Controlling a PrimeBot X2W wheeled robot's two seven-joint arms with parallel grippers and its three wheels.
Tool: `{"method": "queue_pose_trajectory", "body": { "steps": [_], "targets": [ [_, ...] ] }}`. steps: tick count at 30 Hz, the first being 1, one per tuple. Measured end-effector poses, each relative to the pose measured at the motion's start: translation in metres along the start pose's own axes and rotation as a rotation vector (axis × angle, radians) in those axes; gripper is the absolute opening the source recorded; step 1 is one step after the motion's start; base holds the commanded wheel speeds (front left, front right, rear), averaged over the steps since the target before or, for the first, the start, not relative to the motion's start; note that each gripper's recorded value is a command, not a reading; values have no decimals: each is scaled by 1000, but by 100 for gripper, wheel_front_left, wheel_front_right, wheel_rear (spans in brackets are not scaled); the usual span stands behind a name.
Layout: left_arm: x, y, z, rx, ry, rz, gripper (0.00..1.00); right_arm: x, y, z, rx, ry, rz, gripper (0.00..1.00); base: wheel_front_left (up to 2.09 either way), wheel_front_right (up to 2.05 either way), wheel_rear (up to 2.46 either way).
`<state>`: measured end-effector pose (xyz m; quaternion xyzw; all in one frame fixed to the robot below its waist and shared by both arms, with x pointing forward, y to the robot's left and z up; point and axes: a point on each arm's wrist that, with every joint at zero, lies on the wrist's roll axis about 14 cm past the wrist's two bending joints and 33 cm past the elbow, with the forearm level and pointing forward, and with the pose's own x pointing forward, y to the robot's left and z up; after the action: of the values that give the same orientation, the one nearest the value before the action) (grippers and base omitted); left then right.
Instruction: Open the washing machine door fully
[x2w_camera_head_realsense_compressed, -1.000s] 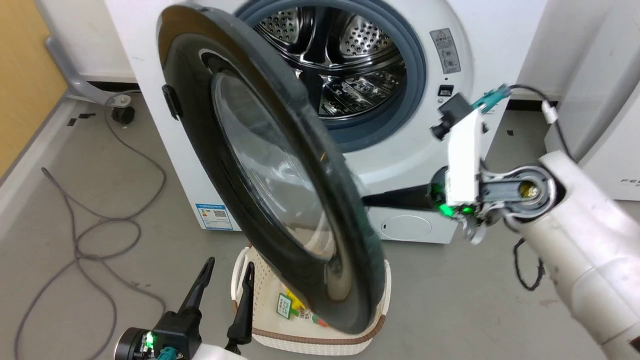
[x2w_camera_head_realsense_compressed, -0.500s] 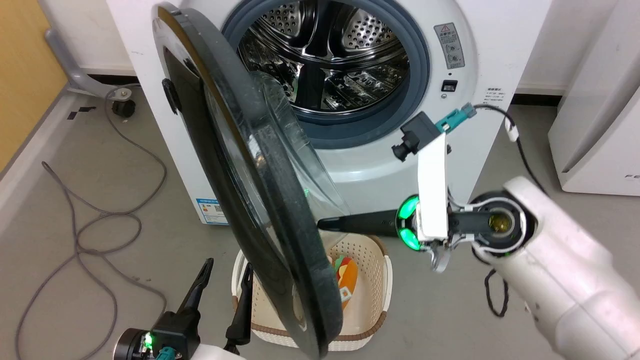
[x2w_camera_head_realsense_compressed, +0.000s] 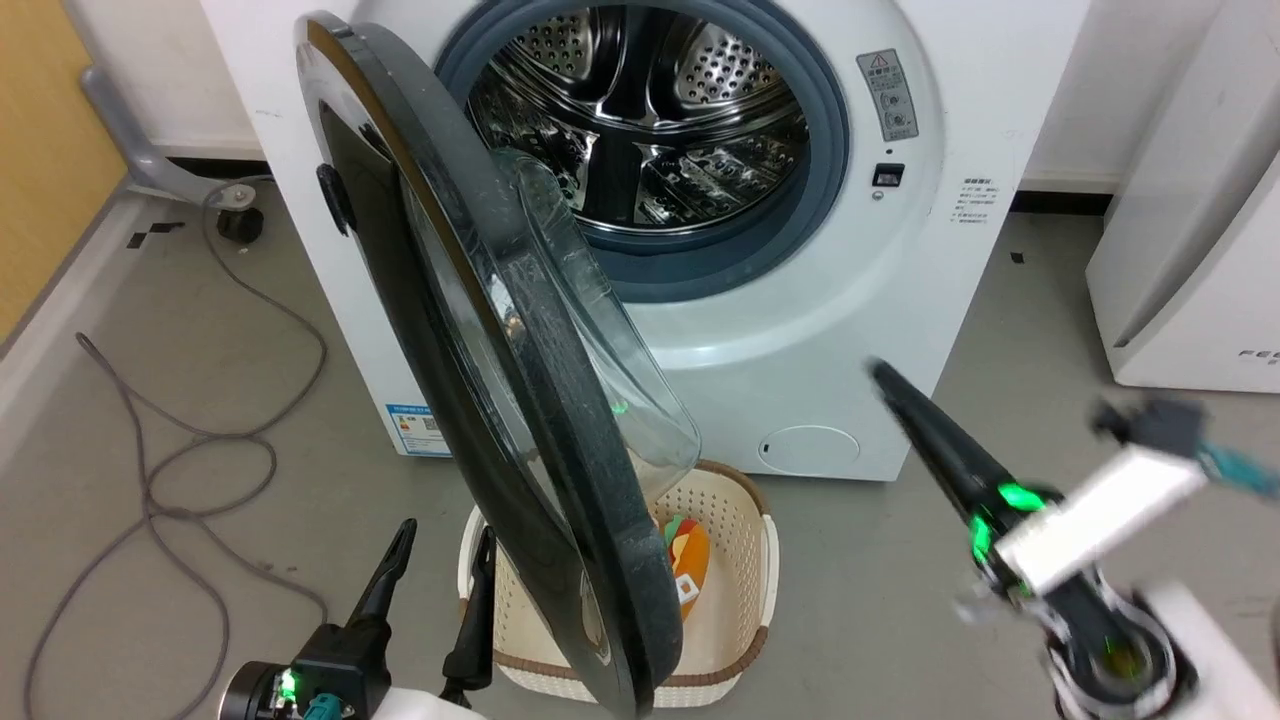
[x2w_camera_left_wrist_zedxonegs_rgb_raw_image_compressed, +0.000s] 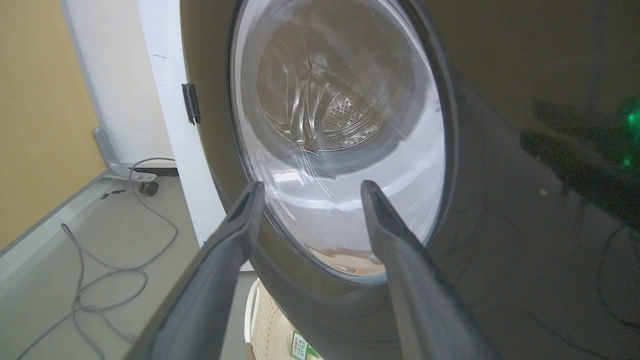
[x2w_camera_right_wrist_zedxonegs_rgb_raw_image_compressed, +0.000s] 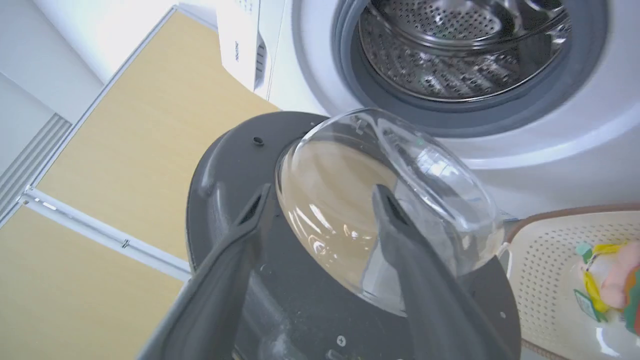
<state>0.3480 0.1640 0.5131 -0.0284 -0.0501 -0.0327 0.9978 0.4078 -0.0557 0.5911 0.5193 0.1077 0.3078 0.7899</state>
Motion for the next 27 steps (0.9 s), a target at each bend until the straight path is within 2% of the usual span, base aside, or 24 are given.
{"method": "queue_pose_trajectory", "body": {
  "steps": [4, 10, 14, 18, 21, 27],
  "targets": [
    [-2, 0, 1, 0, -3, 5, 100, -45, -43, 9, -50, -175, -151, 100, 0, 0, 0],
    [-1, -5, -2, -4, 7, -14, 100, -110, -102, 20, -296, -302, -391, 100, 0, 0, 0],
    [1, -8, -4, -6, 12, -24, 100, -142, -121, 45, -470, -396, -520, 100, 0, 0, 0],
    [2, -9, -6, -14, 18, -25, 100, -153, -114, 65, -671, -465, -583, 100, 0, 0, 0],
    [3, -9, -8, -14, 22, -24, 100, -148, -89, 78, -878, -487, -575, 100, 0, 0, 0],
    [2, -7, -9, -13, 26, -18, 100, -133, -60, 66, -1131, -363, -557, 100, 0, 0, 0]
  ]
}}
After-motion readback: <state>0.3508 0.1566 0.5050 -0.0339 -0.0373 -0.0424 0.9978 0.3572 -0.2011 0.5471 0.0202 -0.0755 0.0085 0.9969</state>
